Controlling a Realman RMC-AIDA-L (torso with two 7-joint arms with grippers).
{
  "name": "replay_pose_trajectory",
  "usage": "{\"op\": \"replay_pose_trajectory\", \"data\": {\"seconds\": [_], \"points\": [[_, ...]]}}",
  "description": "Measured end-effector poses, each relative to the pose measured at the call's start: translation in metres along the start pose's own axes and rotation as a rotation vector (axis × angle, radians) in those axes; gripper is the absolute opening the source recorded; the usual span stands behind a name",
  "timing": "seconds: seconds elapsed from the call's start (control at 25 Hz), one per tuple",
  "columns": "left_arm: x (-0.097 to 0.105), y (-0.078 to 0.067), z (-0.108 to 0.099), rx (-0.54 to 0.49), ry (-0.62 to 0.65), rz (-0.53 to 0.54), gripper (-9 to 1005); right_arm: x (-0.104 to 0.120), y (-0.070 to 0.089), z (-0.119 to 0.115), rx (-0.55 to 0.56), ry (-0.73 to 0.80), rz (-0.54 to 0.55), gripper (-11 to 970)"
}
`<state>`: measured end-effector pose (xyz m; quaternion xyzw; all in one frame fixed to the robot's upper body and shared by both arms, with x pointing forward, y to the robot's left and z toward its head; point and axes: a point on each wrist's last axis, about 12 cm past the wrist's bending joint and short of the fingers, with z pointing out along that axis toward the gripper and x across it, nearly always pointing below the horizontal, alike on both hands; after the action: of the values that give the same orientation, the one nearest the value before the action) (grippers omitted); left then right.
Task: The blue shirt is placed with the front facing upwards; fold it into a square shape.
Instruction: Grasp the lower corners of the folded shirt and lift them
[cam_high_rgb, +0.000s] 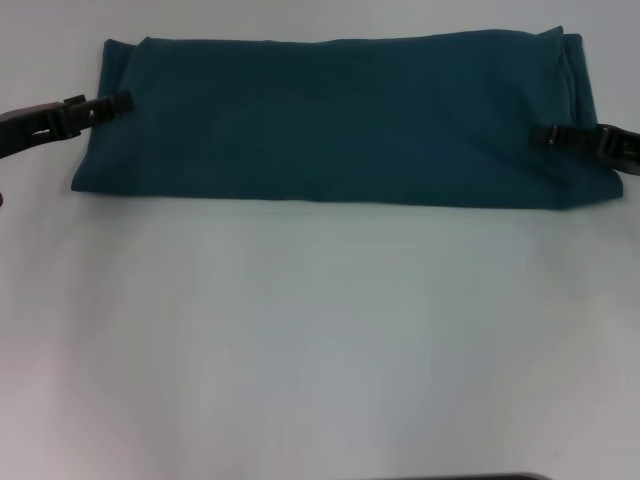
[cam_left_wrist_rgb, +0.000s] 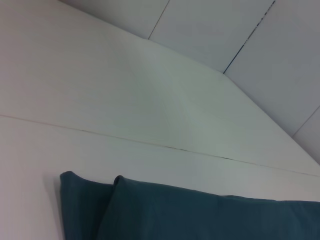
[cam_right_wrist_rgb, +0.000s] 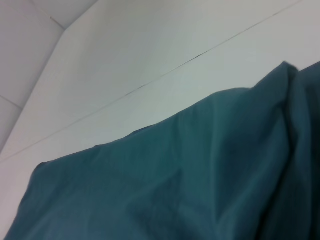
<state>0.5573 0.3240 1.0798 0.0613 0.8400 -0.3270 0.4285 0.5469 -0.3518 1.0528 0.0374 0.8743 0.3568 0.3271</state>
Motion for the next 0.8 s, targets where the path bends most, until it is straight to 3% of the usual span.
{"op": "replay_pose_trajectory", "data": {"seconds": [0.32,0.8], "points": [[0.0,0.0,0.0,0.0,-0.001,0.001,843,-0.001,0.005,0.002,-0.027,0.007,-0.008,747],[0.001,-0.001,0.001,0.002,-0.001,-0.001,843,-0.003,-0.011,-0.02,0.013,-0.041,0.022,746]]}}
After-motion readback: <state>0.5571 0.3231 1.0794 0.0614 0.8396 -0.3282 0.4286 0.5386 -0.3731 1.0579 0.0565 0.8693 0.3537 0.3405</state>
